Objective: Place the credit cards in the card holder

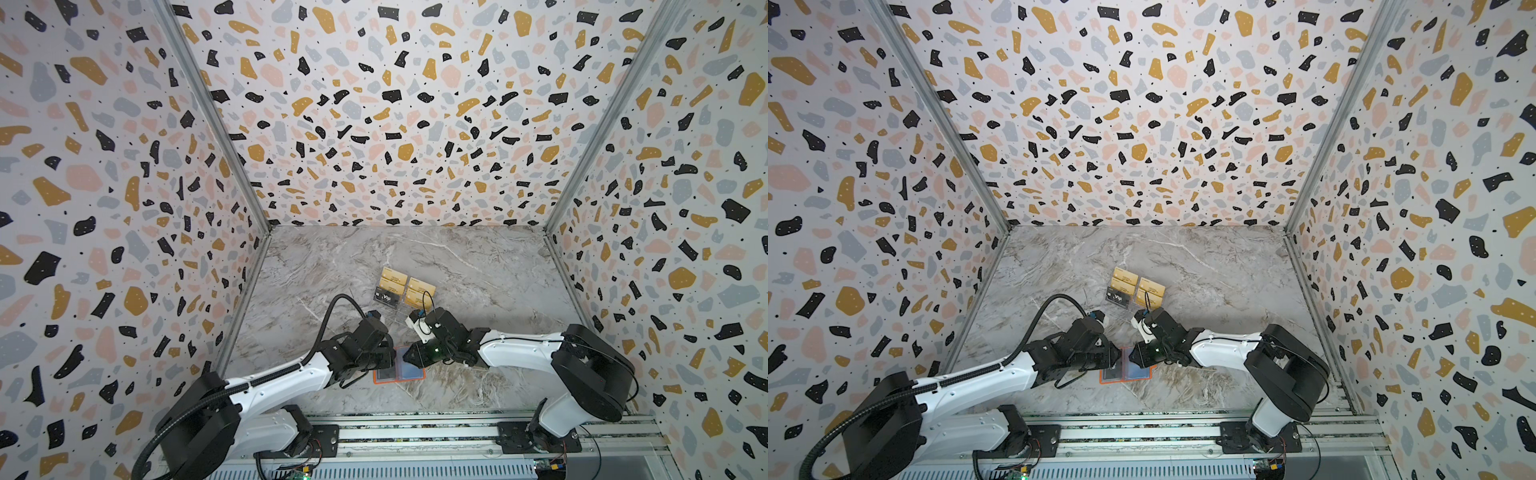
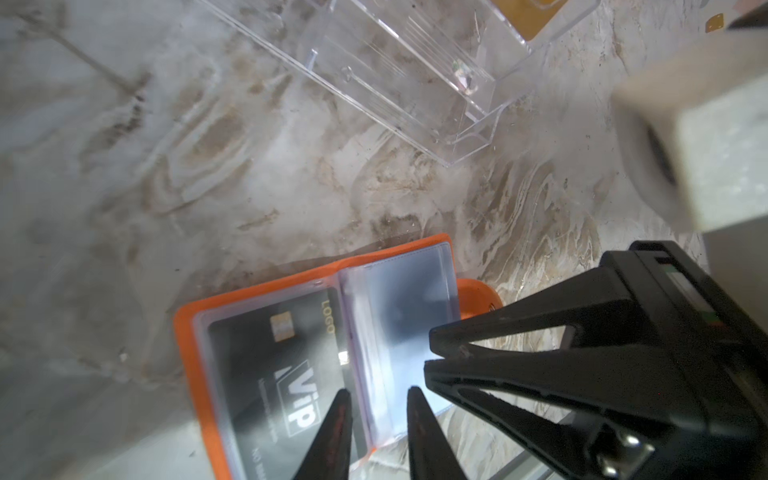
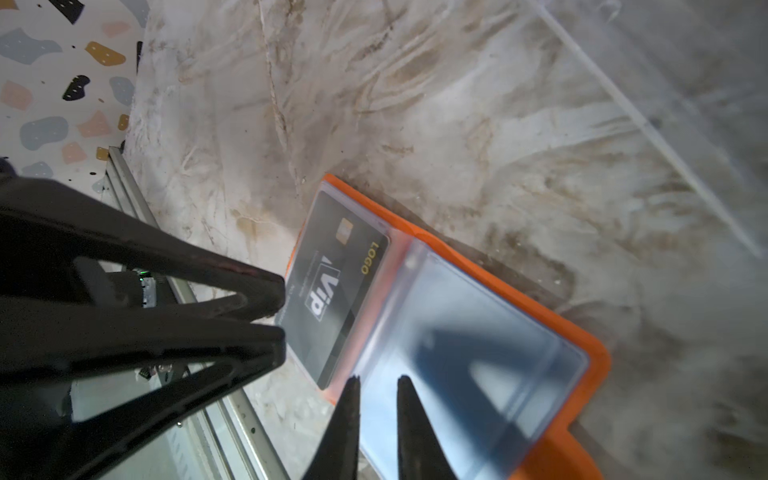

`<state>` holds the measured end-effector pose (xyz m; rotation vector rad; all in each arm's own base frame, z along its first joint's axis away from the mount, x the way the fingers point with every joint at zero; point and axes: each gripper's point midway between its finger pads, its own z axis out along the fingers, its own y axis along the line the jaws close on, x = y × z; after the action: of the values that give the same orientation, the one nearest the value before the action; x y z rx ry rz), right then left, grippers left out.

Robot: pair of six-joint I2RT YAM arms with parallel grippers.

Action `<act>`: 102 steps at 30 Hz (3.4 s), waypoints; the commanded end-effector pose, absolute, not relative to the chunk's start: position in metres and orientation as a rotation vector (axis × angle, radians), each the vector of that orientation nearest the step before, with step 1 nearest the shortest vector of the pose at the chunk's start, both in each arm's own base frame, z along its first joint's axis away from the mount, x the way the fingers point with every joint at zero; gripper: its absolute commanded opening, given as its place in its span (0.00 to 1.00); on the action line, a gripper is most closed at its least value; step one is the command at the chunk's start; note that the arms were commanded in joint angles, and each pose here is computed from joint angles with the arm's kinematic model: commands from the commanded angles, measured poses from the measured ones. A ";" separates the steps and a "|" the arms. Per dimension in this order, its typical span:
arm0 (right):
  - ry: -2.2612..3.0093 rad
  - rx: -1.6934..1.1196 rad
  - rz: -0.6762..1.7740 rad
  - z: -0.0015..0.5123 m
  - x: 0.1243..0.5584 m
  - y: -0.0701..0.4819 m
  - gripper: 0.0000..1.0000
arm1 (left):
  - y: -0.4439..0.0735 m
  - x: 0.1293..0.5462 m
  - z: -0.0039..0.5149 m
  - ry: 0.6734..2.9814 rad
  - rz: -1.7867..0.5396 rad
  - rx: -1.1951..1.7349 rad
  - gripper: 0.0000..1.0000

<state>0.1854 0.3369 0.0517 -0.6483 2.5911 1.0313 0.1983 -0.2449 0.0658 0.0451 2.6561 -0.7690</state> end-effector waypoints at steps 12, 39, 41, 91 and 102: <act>2.658 -0.635 0.893 0.029 0.185 0.311 0.16 | -0.276 0.208 0.056 2.668 -0.879 0.031 0.26; 2.665 -0.615 0.901 0.025 0.184 0.310 0.15 | -0.265 0.201 0.026 2.732 -0.812 -0.014 0.29; 2.663 -0.615 0.902 0.025 0.184 0.310 0.15 | -0.266 0.200 0.024 2.738 -0.822 -0.013 0.30; 2.676 -0.601 0.920 0.025 0.183 0.312 0.15 | -0.286 0.201 0.045 2.513 -1.320 -0.022 0.36; 2.682 -0.595 0.914 0.025 0.184 0.312 0.15 | -0.280 0.192 0.035 2.527 -1.356 -0.044 0.39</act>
<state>0.1867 0.3182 0.0306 -0.6082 2.6410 0.9413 0.1977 -0.2804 0.0364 -0.0543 2.5367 -1.3097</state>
